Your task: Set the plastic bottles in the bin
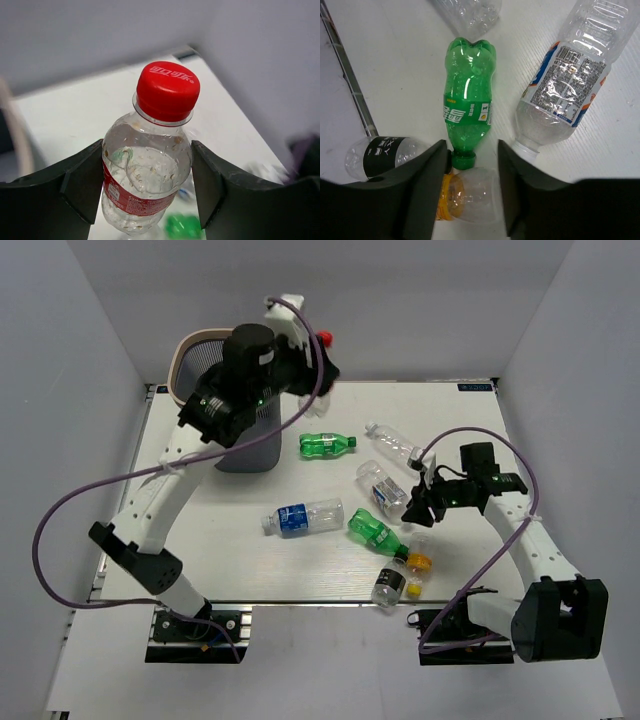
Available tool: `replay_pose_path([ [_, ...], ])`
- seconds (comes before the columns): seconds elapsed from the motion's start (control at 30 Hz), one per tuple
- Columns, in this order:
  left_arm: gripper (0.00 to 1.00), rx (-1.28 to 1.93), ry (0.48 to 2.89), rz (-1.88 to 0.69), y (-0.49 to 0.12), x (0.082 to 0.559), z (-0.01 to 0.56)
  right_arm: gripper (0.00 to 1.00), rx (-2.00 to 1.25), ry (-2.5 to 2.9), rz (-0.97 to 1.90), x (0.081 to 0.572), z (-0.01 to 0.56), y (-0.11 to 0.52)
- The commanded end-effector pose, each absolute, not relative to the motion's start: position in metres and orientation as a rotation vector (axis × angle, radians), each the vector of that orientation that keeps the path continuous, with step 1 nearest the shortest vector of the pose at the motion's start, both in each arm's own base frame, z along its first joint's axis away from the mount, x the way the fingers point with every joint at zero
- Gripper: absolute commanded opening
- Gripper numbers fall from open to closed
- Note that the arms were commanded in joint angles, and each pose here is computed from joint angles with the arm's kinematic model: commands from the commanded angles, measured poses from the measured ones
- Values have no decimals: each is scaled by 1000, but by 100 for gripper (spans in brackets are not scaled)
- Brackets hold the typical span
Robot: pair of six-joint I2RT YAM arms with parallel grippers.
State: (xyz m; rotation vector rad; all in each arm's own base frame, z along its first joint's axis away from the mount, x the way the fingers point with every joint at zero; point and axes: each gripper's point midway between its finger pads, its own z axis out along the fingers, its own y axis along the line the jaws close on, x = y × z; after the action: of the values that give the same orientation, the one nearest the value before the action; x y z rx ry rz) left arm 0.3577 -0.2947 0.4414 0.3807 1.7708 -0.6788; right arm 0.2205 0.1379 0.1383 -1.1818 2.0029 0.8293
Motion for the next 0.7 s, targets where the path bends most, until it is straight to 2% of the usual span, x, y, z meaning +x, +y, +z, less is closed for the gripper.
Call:
replay_pose_path([
  [0.0,0,14,1658,-387,-215,408,483,55,-1203,1932,778,237,157,147],
  [0.1,2,-157,1587,-286,-168,428,496,61,-1242,1907,775,237,159,155],
  [0.13,10,-204,1569,-247,-148,430,500,63,-1249,1905,781,236,159,157],
  [0.2,10,-274,1581,-171,-125,437,492,64,-1271,1885,786,237,161,164],
  [0.23,16,-318,1589,-134,-110,442,487,66,-1292,1877,799,236,161,170],
  [0.33,40,-353,1655,-63,-92,454,463,69,-1356,1811,806,240,173,186],
  [0.4,70,-366,1679,-36,-80,461,457,72,-1416,1772,808,240,175,196],
  [0.43,90,-359,1731,-11,-78,466,441,75,-1461,1726,818,239,179,207],
  [0.47,96,-365,1729,-11,-73,467,446,77,-1489,1691,818,239,181,212],
  [0.5,100,-356,1734,-20,-74,465,447,79,-1523,1620,803,242,185,218],
  [0.53,100,-353,1759,-14,-72,468,441,83,-1568,1567,821,236,185,229],
  [0.67,100,-293,1764,-63,-78,453,452,89,-1656,1397,793,238,184,256],
])
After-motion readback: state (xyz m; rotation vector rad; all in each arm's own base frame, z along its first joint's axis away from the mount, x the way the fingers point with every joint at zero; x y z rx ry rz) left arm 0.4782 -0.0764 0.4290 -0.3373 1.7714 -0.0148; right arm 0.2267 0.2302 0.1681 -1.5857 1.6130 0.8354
